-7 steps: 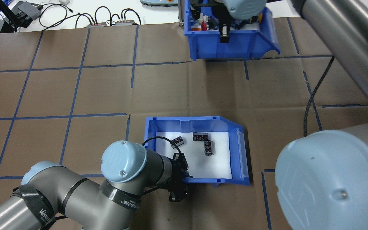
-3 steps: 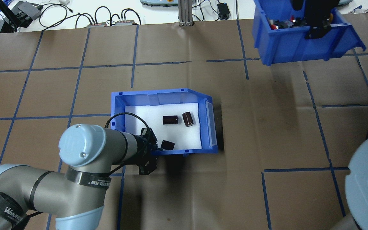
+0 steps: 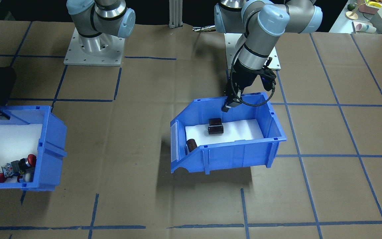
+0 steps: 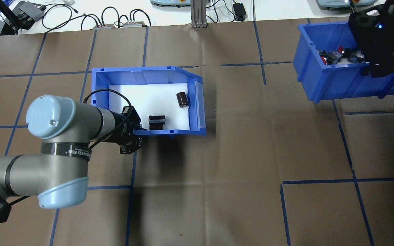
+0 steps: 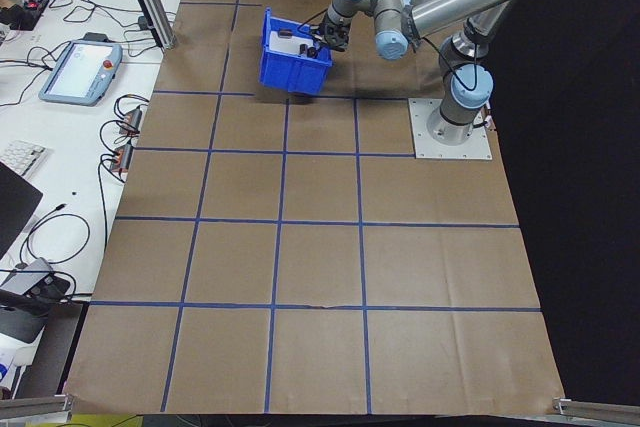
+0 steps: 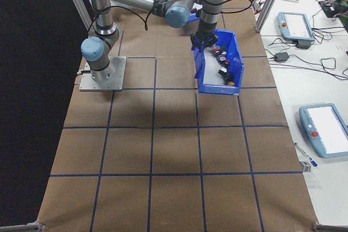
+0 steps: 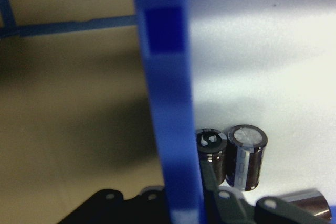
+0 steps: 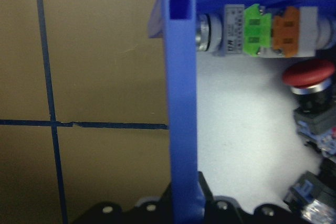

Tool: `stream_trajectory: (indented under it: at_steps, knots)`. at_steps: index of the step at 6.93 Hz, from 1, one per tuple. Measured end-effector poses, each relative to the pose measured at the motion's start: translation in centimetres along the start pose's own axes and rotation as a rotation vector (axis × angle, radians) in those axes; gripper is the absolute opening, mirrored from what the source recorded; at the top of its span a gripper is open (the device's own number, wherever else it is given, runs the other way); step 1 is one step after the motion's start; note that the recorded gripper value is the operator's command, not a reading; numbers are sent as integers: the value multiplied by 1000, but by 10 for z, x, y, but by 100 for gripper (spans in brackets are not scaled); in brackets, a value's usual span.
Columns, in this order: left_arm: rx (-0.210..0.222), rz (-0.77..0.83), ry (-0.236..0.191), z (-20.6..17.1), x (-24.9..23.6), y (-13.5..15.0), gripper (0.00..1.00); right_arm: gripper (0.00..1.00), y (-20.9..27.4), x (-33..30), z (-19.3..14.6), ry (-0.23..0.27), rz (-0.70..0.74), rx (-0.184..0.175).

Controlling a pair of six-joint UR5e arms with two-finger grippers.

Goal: Place battery box in front

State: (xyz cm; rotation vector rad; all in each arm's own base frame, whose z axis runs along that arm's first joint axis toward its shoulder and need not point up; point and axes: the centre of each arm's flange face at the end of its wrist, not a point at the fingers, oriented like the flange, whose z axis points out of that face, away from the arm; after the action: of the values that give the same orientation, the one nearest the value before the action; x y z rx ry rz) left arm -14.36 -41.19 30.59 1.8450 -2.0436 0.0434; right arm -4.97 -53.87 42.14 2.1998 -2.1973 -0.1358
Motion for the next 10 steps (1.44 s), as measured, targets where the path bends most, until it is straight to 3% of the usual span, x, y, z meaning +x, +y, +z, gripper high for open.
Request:
stream_trajectory:
  at_steps: [2, 4, 7, 9, 10]
  knots:
    - [-28, -6, 6, 5, 47, -39, 0, 0, -12, -57, 19, 47, 19, -19]
    - [-65, 24, 1, 25, 98, -36, 0, 1, -19, -87, 29, 50, 24, -16]
    - [-113, 95, -14, 66, 157, 33, 0, 2, -21, -92, 34, 43, 24, -13]
    - [-138, 48, -35, 97, 178, 73, 1, 2, -22, -95, 40, 19, 23, -6]
    - [-144, 20, -47, 108, 181, 86, 11, 2, -25, -100, 49, 1, 26, -1]
